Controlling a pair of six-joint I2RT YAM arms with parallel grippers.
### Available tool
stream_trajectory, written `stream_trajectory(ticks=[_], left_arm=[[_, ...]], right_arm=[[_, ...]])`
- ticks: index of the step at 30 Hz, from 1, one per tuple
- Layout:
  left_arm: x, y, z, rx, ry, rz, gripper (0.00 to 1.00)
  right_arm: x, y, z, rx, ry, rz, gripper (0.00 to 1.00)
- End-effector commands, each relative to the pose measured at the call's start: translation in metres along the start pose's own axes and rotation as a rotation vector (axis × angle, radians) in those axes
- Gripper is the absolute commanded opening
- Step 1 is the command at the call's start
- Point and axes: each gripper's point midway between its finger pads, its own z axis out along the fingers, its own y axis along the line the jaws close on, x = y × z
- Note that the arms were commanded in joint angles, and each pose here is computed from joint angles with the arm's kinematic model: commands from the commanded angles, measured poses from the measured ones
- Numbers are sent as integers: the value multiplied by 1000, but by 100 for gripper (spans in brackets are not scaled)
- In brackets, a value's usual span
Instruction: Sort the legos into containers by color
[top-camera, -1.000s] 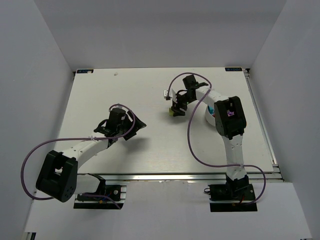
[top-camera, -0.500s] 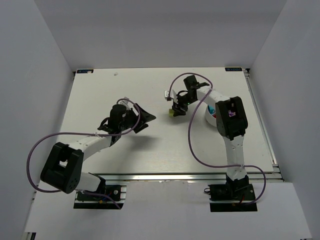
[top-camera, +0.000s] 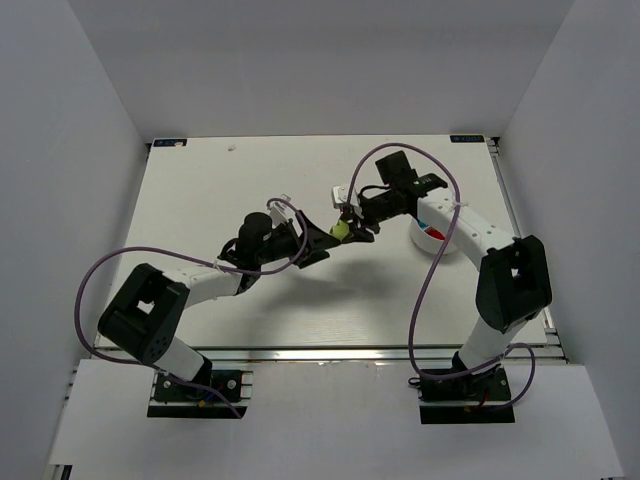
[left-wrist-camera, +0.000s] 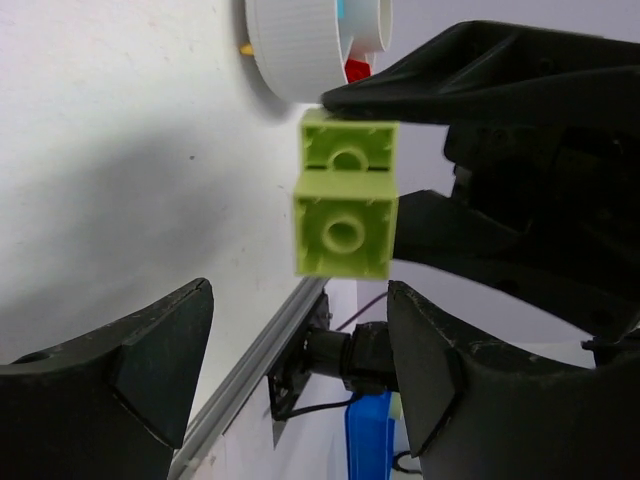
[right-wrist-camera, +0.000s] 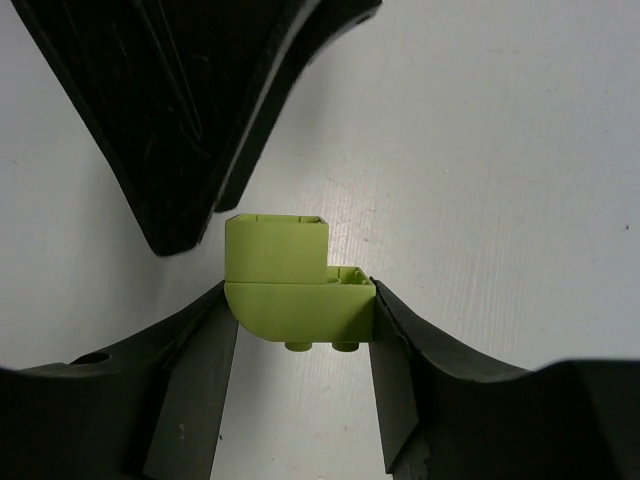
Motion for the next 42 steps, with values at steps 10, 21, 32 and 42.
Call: stream_trajectory(ticks=[10, 21, 32, 42], left_arm=[[1, -45, -4, 146, -16, 45, 67], [7, -38, -3, 148, 0, 21, 63], [10, -42, -6, 176, 4, 19, 24], [8, -38, -18, 130, -39, 53, 12]], right_arm=[[-10, 20, 0, 11, -4, -3, 0], [-29, 30, 2, 1, -34, -12, 0], [-26, 30, 1, 22, -2, -25, 0], [2, 15, -47, 147, 109, -27, 0]])
